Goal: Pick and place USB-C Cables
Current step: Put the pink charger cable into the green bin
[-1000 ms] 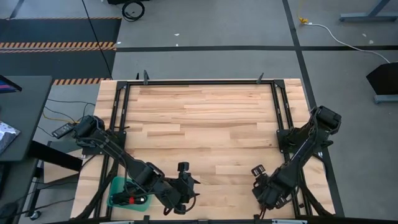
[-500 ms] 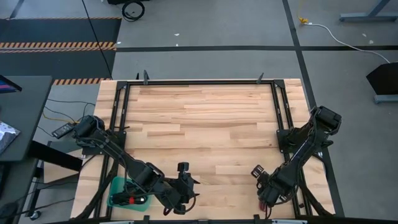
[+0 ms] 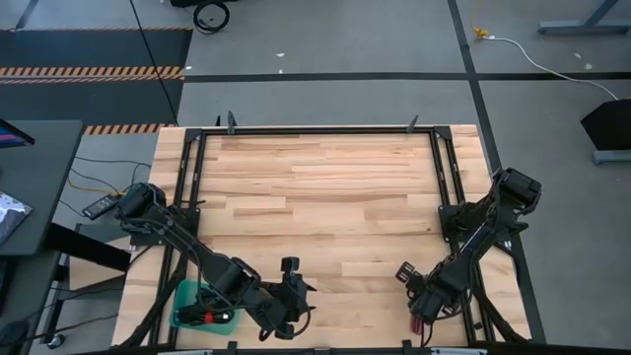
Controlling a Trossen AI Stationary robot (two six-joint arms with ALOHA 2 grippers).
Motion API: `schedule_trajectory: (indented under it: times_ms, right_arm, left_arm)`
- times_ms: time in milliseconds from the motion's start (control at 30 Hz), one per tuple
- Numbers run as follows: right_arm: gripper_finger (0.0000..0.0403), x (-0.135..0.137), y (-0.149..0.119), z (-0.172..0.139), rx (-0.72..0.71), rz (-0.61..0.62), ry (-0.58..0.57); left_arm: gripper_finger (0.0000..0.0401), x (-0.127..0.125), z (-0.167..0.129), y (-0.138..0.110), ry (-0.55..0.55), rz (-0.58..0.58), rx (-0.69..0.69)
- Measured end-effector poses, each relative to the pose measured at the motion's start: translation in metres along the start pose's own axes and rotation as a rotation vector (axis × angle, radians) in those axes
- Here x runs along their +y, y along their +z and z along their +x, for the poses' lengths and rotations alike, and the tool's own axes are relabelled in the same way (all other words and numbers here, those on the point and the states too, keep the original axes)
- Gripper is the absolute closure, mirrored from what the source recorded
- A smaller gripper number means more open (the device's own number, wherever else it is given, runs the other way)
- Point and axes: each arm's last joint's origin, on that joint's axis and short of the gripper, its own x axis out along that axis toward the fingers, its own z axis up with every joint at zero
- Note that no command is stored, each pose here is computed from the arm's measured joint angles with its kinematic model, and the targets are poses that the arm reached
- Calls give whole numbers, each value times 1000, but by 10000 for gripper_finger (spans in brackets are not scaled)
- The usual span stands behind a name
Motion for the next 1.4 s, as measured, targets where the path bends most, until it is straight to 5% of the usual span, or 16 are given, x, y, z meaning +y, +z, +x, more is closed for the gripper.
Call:
schedule_trajectory:
  times_ms: [167,433,667,1067,1400]
  right_arm:
    - [248,-1,-4,5,-11,56,-45]
    - [384,-9,1,2,-47,199,-126]
    - [385,-29,16,-16,-126,460,-246]
    - [385,-53,56,-95,-266,481,-532]
    - [385,-75,63,-127,-297,542,-526]
  left_arm:
    - [209,0,0,0,0,1,1]
    - [209,4,2,1,9,-5,2]
    - [209,7,4,2,17,2,3]
    - [209,14,6,4,137,254,-15]
    - [162,36,15,13,224,227,-33]
